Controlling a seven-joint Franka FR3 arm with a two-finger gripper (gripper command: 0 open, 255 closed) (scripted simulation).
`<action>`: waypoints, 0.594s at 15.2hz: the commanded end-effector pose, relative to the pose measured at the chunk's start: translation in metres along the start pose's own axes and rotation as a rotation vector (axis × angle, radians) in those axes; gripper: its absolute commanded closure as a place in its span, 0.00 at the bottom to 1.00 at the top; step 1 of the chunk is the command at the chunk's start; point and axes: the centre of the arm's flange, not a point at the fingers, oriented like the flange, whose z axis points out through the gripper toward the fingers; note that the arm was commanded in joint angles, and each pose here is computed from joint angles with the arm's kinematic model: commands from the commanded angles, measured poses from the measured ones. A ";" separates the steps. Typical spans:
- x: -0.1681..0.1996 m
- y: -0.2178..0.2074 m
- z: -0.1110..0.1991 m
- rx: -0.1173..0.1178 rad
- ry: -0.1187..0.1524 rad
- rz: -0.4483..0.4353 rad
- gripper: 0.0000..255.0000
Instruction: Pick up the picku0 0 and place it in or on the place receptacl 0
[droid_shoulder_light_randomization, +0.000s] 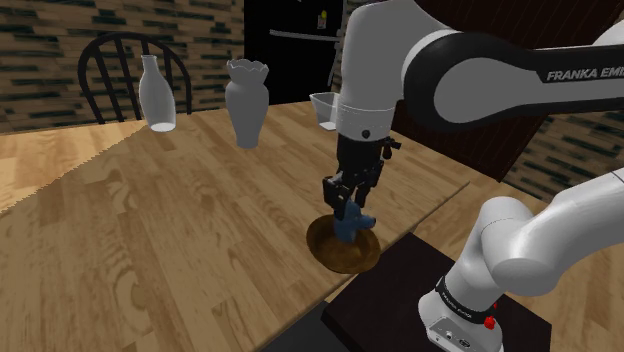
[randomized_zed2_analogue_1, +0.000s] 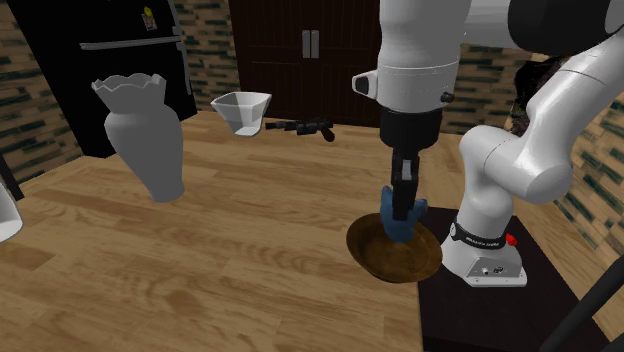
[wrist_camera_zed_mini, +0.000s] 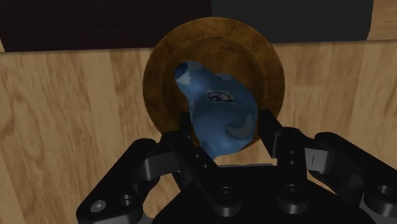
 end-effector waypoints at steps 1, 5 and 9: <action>0.000 0.000 0.011 0.000 0.001 0.000 1.00; 0.002 -0.001 0.030 0.000 0.001 0.000 1.00; 0.002 -0.001 0.030 0.000 0.001 0.000 1.00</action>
